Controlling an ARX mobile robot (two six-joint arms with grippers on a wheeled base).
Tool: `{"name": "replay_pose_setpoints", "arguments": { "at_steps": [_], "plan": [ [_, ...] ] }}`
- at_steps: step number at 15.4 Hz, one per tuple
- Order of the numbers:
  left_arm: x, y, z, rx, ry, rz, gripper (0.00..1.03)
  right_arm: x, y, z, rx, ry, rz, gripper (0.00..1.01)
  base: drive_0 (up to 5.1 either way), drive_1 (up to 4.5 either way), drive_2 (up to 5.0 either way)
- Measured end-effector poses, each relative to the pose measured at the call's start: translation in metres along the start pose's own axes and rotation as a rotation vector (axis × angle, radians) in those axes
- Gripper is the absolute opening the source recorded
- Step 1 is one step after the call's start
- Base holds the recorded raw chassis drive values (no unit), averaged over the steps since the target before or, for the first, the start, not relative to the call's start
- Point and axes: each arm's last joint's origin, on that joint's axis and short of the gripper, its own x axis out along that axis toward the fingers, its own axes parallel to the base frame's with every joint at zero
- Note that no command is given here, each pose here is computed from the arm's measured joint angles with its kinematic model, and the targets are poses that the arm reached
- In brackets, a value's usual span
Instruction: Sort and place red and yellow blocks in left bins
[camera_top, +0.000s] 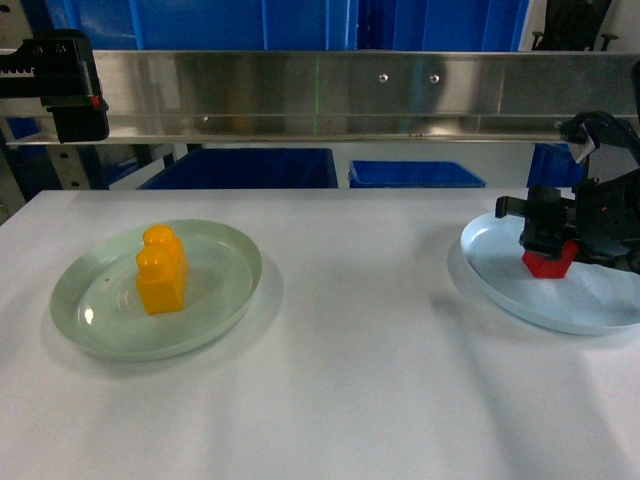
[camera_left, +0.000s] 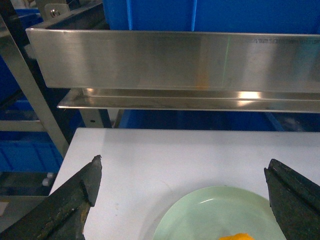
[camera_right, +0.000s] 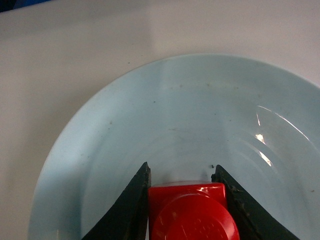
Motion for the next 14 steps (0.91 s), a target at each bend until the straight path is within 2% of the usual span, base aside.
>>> {"name": "replay_pose_setpoints", "arguments": {
  "at_steps": [1, 3, 5, 6, 8, 9, 10, 11, 14],
  "plan": [
    [0.0, 0.0, 0.0, 0.0, 0.0, 0.0, 0.98, 0.0, 0.0, 0.0, -0.006, -0.004, 0.001, 0.31, 0.0, 0.0, 0.0],
    [0.0, 0.0, 0.0, 0.0, 0.0, 0.0, 0.98, 0.0, 0.0, -0.001, -0.008, -0.016, 0.004, 0.29, 0.0, 0.0, 0.0],
    [0.0, 0.0, 0.0, 0.0, -0.001, 0.0, 0.98, -0.01, 0.003, -0.002, -0.038, -0.084, 0.026, 0.29, 0.0, 0.0, 0.0],
    [0.0, 0.0, 0.0, 0.0, 0.0, 0.0, 0.98, -0.024, 0.007, 0.0, -0.069, -0.15, 0.052, 0.29, 0.0, 0.0, 0.0],
    [0.0, 0.0, 0.0, 0.0, 0.0, 0.0, 0.98, -0.082, 0.023, 0.02, -0.149, -0.328, 0.163, 0.29, 0.0, 0.0, 0.0],
    [0.0, 0.0, 0.0, 0.0, 0.0, 0.0, 0.98, -0.146, 0.021, 0.028, -0.192, -0.459, 0.228, 0.29, 0.0, 0.0, 0.0],
    [0.0, 0.0, 0.0, 0.0, 0.0, 0.0, 0.98, -0.204, -0.008, 0.019, -0.166, -0.563, 0.167, 0.29, 0.0, 0.0, 0.0],
    [0.0, -0.001, 0.0, 0.001, 0.0, -0.004, 0.98, -0.254, -0.006, 0.027, -0.178, -0.708, 0.211, 0.29, 0.0, 0.0, 0.0],
    [0.0, 0.0, 0.0, 0.0, 0.001, 0.0, 0.98, -0.256, -0.005, 0.027, -0.173, -0.7, 0.218, 0.29, 0.0, 0.0, 0.0]
  ]
}}
